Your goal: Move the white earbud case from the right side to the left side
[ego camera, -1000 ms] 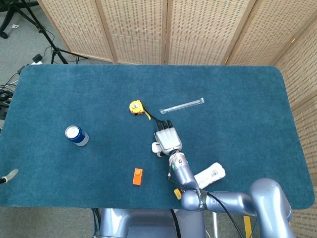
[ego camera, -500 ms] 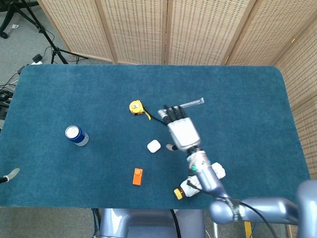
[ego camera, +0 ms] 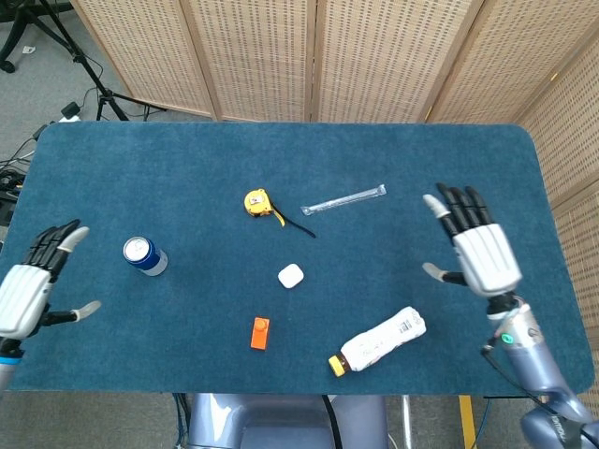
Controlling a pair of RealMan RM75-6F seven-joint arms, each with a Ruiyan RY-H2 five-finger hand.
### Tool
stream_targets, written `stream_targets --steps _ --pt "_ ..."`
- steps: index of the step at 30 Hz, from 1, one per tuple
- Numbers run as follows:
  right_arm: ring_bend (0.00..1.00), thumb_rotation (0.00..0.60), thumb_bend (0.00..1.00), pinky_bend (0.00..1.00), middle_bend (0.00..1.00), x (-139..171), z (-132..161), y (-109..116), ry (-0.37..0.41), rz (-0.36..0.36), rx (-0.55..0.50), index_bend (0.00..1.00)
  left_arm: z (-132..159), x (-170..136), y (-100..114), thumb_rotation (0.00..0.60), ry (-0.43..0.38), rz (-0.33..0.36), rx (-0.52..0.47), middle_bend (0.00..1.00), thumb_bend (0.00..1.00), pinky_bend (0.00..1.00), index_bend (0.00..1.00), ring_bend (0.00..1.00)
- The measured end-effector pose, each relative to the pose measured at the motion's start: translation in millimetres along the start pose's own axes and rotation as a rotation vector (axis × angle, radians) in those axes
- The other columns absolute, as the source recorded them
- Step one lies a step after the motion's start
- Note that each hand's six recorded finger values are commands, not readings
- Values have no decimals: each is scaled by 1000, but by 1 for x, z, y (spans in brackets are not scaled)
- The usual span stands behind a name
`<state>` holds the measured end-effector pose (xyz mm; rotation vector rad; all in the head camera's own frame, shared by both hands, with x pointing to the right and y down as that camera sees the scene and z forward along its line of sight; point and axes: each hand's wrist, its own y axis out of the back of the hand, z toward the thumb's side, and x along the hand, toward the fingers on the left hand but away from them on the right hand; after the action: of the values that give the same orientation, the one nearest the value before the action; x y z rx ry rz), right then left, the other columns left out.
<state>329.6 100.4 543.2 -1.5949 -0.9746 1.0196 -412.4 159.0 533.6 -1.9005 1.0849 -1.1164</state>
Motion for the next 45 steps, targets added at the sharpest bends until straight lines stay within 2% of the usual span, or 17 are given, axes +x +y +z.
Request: stream_targets --steps 5,9,12,15,20,25,30,36,45 --pt "0 600 0 0 0 36 -33 -3 -11 -40 -1 0 35 21 -10 600 -58 -61 25 0 31 0 0 0" --pt "0 600 0 0 0 62 -40 -8 -32 -40 -149 0 82 52 -26 600 -164 -112 67 0 33 0 0 0" --pt "0 600 0 0 0 85 -44 -7 -49 -56 -253 0 107 69 -41 600 -213 -142 89 0 41 0 0 0" --pt "0 600 0 0 0 99 -47 -3 -54 -71 -279 0 127 85 -55 600 -229 -156 117 0 46 0 0 0" --pt "0 600 0 0 0 101 -50 3 -55 -77 -269 0 154 110 -83 600 -218 -195 129 0 52 0 0 0" --pt "0 600 0 0 0 99 -56 7 -66 -69 -297 0 189 138 -122 600 -227 -255 120 0 46 0 0 0" --pt "0 600 0 0 0 95 -55 9 -61 -71 -303 0 204 167 -160 600 -217 -299 139 0 42 0 29 0" --pt "0 600 0 0 0 93 -63 14 -83 -83 -312 0 220 188 -201 600 -220 -333 144 0 41 0 44 0" --pt "0 600 0 0 0 92 -71 18 -105 -96 -318 0 232 203 -243 600 -209 -365 148 0 45 0 44 0"
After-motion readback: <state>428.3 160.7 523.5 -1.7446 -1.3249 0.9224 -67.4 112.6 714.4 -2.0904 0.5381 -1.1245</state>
